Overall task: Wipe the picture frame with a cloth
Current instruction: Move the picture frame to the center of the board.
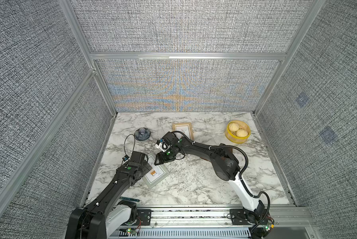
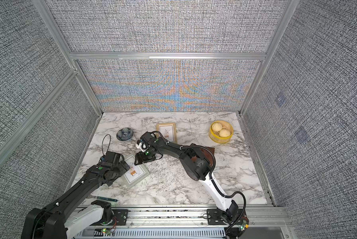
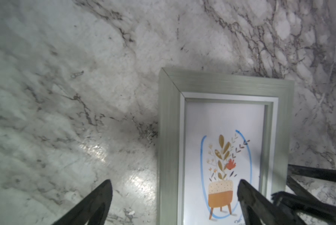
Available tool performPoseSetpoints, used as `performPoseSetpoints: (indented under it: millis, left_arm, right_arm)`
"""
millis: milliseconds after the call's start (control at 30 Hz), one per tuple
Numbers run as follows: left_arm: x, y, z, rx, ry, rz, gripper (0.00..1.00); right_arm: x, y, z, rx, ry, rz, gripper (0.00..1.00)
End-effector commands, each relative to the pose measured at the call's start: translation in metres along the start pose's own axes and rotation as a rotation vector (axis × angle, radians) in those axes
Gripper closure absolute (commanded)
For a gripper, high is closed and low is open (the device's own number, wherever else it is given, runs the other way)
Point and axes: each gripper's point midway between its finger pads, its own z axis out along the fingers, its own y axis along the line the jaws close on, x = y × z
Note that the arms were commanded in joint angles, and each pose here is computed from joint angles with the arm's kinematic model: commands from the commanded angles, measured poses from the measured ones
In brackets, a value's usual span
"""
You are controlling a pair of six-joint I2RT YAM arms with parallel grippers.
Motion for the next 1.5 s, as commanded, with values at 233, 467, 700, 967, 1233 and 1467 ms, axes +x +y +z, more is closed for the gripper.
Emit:
performPoseSetpoints:
  millis: [233,467,700,967,1233,1467]
  left_arm:
    - [0.005,-0.042,0.007,0.187,0.063,0.026,0.08]
    - [0.013,-0.025,0.014,0.078,0.109,0.022,0.06]
    - [0.025,-0.056,0.020,0.219,0.203,0.078,0.06]
    - [0.033,-0.105,0.006,0.435,0.256,0.124,0.12]
    - [0.067,-0.141,0.008,0.492,0.331,0.210,0.13]
    - [0.101,-0.181,0.017,0.523,0.386,0.283,0.16]
  right_arm:
    - [0.016,0.003,-0.006,-0.001,0.062,-0.023,0.41]
    - [0.017,0.004,-0.011,-0.002,0.067,-0.019,0.42]
    - [0.017,0.010,-0.012,-0.046,0.076,-0.026,0.43]
    - [0.034,0.011,-0.032,-0.079,0.109,-0.036,0.44]
    - [0.067,-0.024,-0.060,-0.024,0.100,0.067,0.44]
    - [0.096,-0.057,-0.097,0.059,0.042,0.185,0.44]
